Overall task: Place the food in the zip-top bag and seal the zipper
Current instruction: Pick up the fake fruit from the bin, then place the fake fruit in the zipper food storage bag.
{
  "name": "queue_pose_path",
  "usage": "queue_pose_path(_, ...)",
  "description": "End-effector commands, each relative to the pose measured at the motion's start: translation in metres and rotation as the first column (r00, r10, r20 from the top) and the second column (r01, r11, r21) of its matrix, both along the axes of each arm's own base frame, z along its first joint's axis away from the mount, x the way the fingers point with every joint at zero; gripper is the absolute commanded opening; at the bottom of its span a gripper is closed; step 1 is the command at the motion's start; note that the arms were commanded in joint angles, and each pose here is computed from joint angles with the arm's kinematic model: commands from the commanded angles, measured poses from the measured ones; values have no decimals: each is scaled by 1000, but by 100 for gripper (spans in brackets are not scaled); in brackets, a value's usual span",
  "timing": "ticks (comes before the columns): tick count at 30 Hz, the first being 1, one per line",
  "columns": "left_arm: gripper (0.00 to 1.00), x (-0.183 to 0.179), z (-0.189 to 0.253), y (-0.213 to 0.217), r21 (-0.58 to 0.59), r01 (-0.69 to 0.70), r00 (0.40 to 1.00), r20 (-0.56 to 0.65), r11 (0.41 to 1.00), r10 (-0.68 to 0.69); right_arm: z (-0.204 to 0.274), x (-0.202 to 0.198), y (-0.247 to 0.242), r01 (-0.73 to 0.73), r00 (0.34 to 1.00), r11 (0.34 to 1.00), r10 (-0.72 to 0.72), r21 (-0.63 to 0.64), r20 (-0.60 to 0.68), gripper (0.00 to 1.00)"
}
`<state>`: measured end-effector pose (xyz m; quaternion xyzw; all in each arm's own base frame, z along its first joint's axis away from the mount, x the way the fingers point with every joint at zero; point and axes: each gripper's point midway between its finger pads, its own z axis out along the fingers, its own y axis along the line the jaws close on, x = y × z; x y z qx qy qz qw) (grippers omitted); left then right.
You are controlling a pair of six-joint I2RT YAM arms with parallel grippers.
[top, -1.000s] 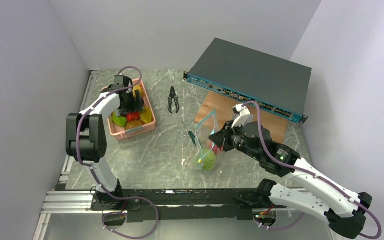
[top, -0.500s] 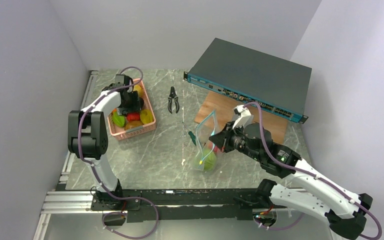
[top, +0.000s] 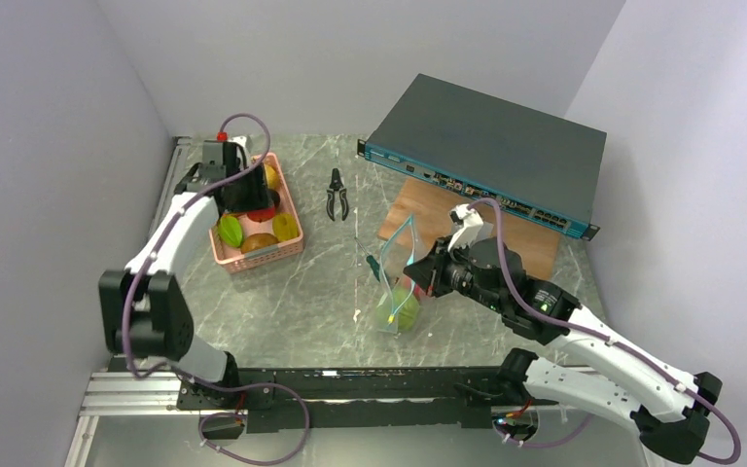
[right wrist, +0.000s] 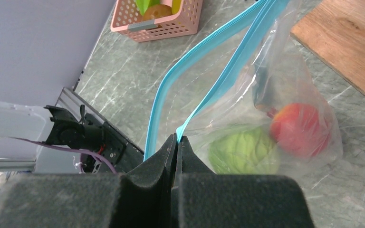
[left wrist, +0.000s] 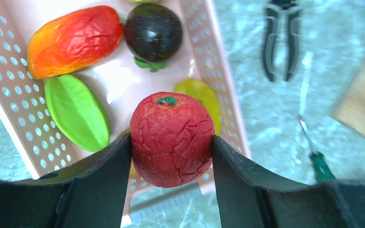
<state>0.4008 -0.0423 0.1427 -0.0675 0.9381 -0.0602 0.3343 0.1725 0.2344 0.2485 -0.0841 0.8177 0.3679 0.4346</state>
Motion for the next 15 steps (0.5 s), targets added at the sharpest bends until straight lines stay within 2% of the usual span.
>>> queue_pose_path(1,49,-18,58,-36,-107,203,957,233,973,-173,10,6,8,-7,1000,1000,7,5,28,0)
queue_pose_path(3,46,-27,81,-53,-142,299,912,333,944,-239,12,8,12,-20,999,1000,20,0,28,0)
queue_pose_path(5,45,-39,104,-76,-162,426,840,436,890,-322,11,8,16,-26,999,1000,26,12,30,0)
queue_pose_path(10,43,-86,152,-130,-94,707,574,655,701,-491,9,14,25,-39,999,999,40,-13,22,0)
queue_pose_path(15,42,-133,177,-171,-7,866,341,741,501,-578,15,14,39,-74,997,997,74,38,21,0)
